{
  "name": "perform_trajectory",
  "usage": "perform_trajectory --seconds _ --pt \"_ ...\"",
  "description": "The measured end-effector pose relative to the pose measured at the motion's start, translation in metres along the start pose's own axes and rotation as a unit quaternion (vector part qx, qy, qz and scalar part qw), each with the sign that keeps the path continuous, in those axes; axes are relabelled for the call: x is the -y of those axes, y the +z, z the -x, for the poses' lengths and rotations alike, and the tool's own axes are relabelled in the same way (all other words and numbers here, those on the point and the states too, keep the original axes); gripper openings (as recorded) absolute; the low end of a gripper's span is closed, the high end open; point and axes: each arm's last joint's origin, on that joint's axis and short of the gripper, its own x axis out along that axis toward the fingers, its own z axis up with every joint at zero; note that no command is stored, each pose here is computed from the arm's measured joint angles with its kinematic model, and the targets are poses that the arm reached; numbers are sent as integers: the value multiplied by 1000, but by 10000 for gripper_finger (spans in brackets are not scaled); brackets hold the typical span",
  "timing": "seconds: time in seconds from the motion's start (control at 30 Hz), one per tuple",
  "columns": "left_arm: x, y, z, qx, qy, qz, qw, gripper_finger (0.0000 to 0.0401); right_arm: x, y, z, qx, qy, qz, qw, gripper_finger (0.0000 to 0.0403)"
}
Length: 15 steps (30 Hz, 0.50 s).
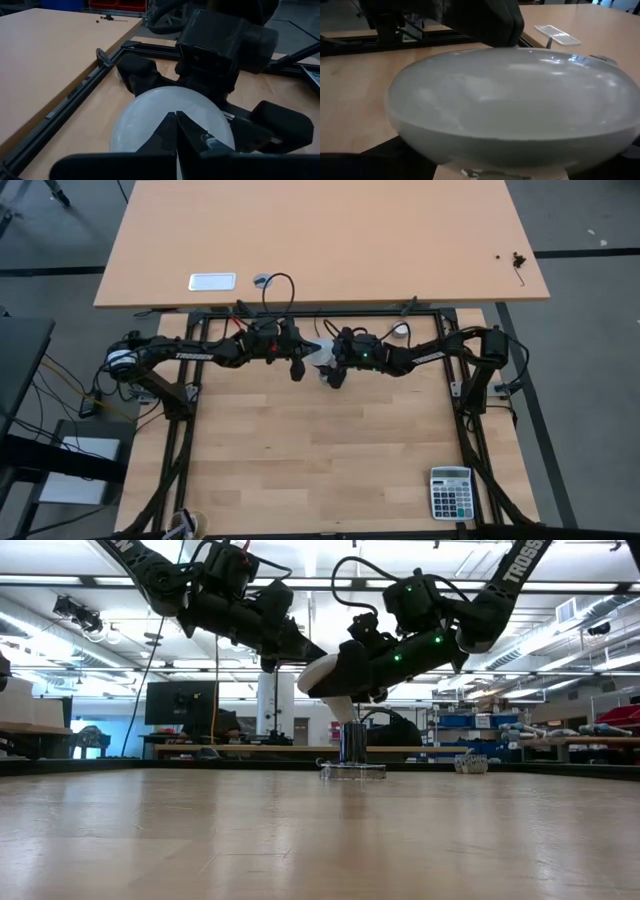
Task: Screw lightbulb
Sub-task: Insert the light into the lamp socket
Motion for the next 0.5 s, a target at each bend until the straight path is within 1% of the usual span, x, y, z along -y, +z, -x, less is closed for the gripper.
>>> perform_trajectory --seconds 0.13,0.4,0.5 --pt "1 2 0 2 -2 -1 1000 0 0 0 0 -1 2 -6 1000 310" --pt "1 22 -3 7 -4 -32 999 0 0 1 0 5 2 -6 1000 191" --pt "1 27 -3 12 -4 -42 999 0 0 1 0 6 1 -6 1000 171"
